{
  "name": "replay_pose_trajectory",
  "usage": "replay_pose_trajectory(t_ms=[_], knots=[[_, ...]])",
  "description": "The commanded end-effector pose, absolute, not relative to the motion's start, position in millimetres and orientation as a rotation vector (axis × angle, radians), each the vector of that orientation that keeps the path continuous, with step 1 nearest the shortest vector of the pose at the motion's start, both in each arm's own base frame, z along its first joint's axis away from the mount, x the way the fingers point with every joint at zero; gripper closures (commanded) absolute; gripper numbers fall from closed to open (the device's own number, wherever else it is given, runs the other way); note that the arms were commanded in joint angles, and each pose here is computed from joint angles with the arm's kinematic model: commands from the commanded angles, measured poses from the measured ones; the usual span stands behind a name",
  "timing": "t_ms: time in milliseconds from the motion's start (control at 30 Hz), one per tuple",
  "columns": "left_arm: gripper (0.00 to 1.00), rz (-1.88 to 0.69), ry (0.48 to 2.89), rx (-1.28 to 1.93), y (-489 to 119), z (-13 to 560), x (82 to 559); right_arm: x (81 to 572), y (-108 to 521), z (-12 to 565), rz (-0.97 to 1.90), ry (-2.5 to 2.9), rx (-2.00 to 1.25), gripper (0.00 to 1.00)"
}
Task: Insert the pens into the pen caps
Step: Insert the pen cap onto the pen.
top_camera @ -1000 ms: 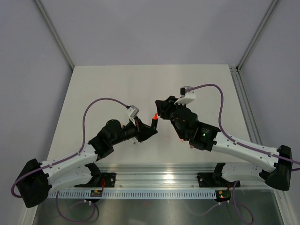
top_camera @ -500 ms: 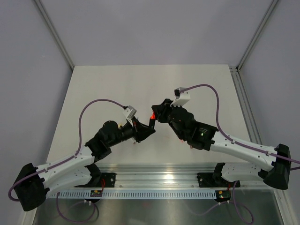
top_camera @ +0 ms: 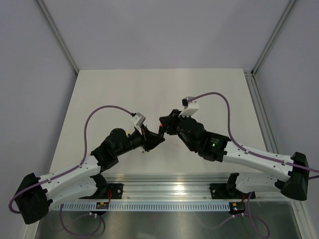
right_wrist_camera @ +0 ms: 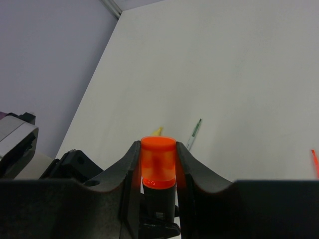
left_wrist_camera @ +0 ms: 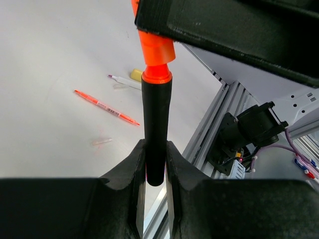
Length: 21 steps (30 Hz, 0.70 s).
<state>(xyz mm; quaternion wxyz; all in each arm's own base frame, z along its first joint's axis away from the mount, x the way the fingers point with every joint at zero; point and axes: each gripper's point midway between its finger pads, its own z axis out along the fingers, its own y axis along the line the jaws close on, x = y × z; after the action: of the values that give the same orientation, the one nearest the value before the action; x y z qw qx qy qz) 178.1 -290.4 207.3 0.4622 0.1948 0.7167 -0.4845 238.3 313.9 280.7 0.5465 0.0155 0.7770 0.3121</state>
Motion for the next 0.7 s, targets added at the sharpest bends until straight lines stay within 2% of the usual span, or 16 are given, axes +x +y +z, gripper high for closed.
replay_pose_trajectory(t_ms=[0,667], knots=[[1.0,-1.168,1.682,0.466,-291.0,223.9,186.6,229.2,315.2,277.8,0.761,1.846,0.023,0.86],[1.0,-1.304,1.572,0.445,-290.9,261.1,170.3,199.9,324.9,271.0,0.896,1.79,0.002,0.89]])
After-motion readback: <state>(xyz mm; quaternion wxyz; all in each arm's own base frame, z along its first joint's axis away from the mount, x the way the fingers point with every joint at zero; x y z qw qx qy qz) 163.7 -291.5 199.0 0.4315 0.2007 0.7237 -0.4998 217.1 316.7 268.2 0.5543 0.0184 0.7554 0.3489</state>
